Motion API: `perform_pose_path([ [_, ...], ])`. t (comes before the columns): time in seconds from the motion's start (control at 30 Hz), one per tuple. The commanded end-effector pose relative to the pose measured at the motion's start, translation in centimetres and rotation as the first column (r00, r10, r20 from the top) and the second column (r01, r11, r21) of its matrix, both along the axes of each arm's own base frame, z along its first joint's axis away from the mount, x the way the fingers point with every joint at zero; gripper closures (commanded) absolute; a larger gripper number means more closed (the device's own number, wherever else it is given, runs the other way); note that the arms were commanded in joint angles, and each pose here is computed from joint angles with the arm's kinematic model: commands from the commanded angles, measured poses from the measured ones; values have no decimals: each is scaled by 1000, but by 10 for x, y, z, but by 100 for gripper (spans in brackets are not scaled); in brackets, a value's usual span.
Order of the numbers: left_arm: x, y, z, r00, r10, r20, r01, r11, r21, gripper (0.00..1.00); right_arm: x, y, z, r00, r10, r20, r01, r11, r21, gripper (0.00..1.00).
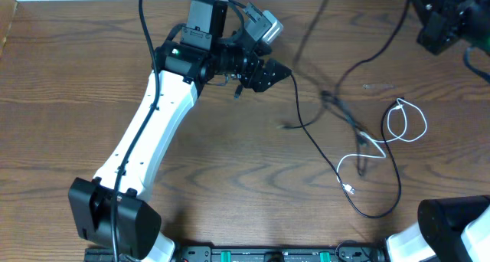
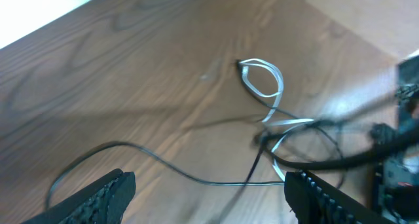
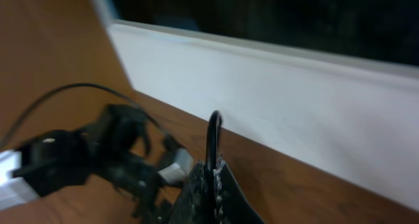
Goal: Untangle cables
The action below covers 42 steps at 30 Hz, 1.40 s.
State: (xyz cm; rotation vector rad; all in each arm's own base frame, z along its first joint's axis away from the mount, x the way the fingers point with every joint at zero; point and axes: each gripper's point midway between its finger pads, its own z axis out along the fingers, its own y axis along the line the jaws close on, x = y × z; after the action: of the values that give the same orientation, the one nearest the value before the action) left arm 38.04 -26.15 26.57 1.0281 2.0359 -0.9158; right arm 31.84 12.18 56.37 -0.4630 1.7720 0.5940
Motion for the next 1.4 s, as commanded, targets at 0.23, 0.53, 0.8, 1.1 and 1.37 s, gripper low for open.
perform_pose_path([
  [0.23, -42, -35, 33, 977, -204, 55, 209, 972, -107, 21, 3, 8, 3, 1000, -16, 8, 16, 1000, 7, 99],
  [0.53, -72, -68, 30, 953, -295, 68, 301, 950, -86, 21, 2, 10, 3, 1000, -6, 4, 6, 1000, 11, 99],
  [0.8, -62, -66, 21, 965, -248, 90, 251, 968, -21, 21, -4, 17, 4, 999, 41, -3, -41, 999, 32, 99],
  [1.1, -39, -48, 13, 979, -175, 103, 174, 985, 22, 21, -27, 17, 22, 996, 63, 57, -65, 997, 42, 99],
  [1.37, -32, -49, -1, 983, -169, 75, 167, 985, 34, 21, -43, 20, 28, 992, 99, 77, -103, 993, 50, 99],
])
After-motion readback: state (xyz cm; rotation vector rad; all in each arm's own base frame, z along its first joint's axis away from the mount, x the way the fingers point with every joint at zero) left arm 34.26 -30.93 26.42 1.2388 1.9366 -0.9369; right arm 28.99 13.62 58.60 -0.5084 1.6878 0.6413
